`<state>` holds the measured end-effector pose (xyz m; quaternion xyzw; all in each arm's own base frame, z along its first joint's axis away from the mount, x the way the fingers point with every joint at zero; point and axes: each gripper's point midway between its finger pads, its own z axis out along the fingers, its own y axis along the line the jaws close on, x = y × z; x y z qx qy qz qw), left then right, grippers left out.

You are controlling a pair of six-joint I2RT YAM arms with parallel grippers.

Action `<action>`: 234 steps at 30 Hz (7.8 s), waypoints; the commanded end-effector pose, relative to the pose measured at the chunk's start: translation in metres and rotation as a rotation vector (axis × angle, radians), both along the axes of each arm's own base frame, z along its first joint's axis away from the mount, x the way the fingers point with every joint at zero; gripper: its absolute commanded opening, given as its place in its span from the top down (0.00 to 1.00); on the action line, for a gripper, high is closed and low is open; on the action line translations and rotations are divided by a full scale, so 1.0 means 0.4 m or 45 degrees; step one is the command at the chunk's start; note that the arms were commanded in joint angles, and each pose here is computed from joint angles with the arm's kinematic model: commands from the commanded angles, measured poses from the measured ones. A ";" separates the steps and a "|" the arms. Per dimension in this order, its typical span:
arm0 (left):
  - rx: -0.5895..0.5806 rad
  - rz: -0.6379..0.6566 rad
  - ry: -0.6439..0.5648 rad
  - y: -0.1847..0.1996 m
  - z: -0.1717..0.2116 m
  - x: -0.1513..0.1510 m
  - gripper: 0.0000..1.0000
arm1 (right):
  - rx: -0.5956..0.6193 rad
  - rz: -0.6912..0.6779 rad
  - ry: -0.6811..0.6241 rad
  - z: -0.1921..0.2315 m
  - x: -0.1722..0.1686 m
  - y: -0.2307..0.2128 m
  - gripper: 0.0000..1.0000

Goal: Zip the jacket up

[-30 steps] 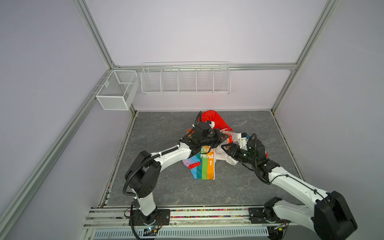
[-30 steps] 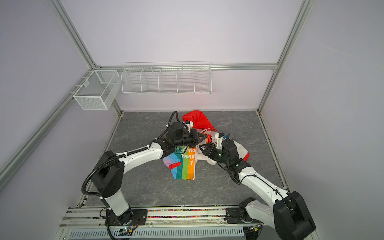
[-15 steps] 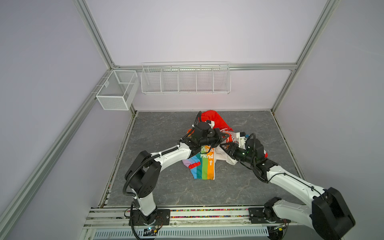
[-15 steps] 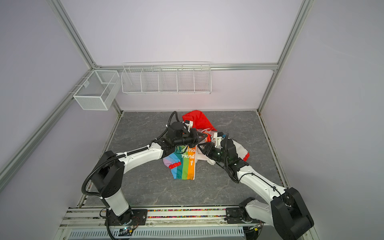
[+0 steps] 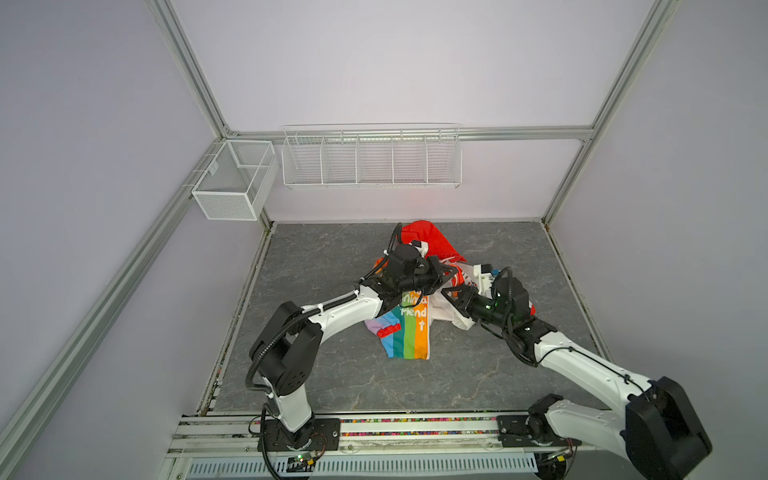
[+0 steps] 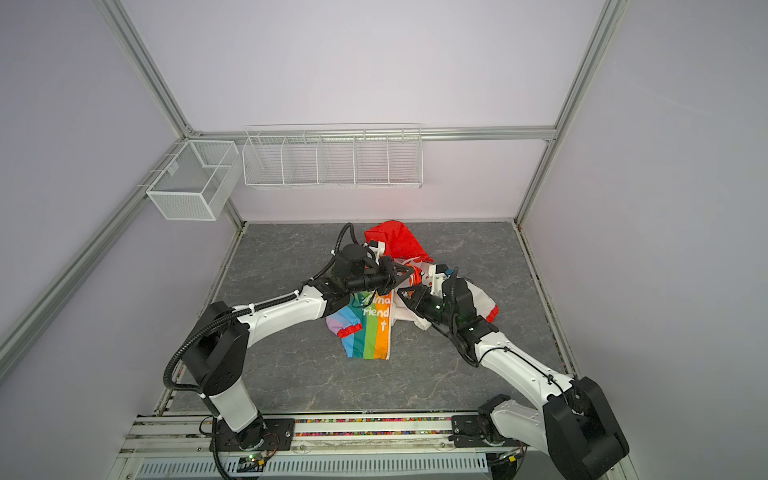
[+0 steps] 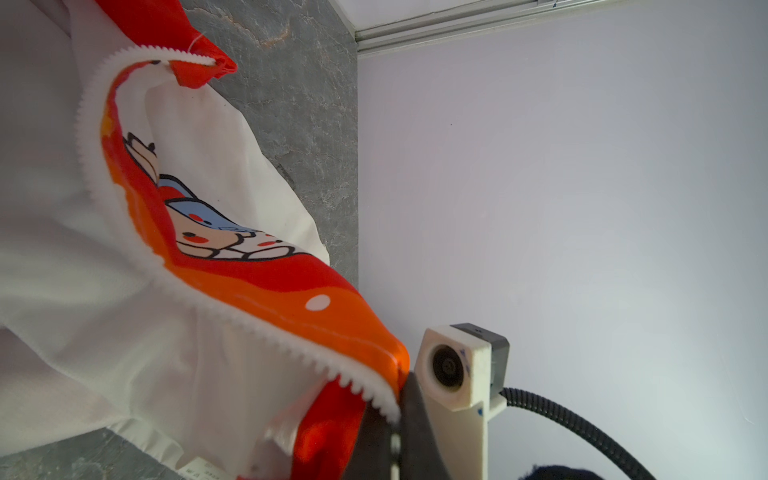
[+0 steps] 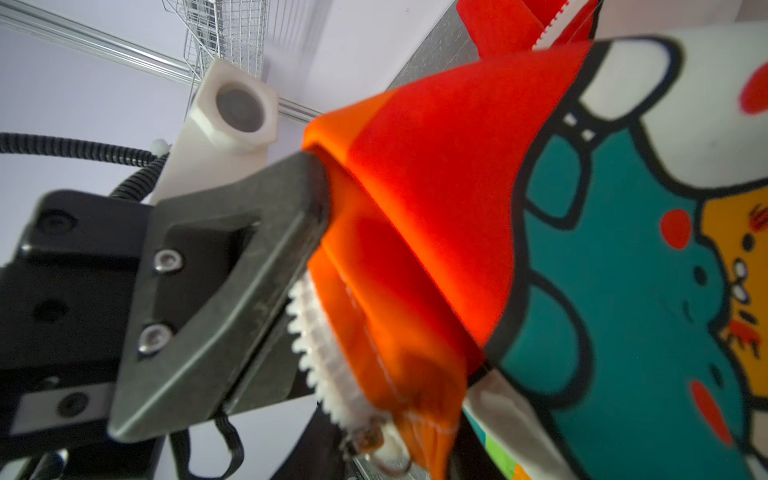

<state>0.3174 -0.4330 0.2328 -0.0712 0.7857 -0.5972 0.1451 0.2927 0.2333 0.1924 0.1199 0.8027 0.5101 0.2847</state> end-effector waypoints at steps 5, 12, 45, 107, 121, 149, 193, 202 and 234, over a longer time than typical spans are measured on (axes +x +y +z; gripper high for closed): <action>-0.034 0.012 -0.022 0.015 0.028 -0.002 1.00 | -0.057 -0.084 -0.001 0.008 -0.024 -0.062 0.70; -0.045 -0.001 -0.010 0.018 0.020 -0.010 1.00 | -0.070 -0.081 0.031 -0.006 -0.027 -0.084 0.77; -0.057 0.012 -0.019 0.019 0.028 0.001 1.00 | -0.060 -0.056 0.080 -0.032 -0.067 -0.091 0.64; -0.033 0.077 -0.116 0.060 0.098 0.050 1.00 | -0.081 -0.065 0.255 -0.168 -0.116 -0.107 0.94; 0.013 0.068 -0.299 0.081 0.090 0.045 1.00 | -0.049 0.039 0.348 -0.130 -0.143 -0.078 0.94; -0.063 -0.007 -0.240 0.079 0.027 -0.012 0.80 | 0.011 0.115 0.340 -0.045 -0.088 -0.025 0.94; -0.158 -0.177 -0.084 0.000 -0.051 -0.095 1.00 | -0.011 0.098 0.257 -0.003 -0.110 -0.054 0.80; -0.160 -0.176 -0.080 0.001 -0.054 -0.097 1.00 | 0.026 0.108 0.243 0.015 -0.092 -0.042 0.72; 0.097 -0.042 -0.293 0.021 0.086 -0.014 1.00 | -0.219 0.157 -0.336 0.252 -0.121 -0.085 0.08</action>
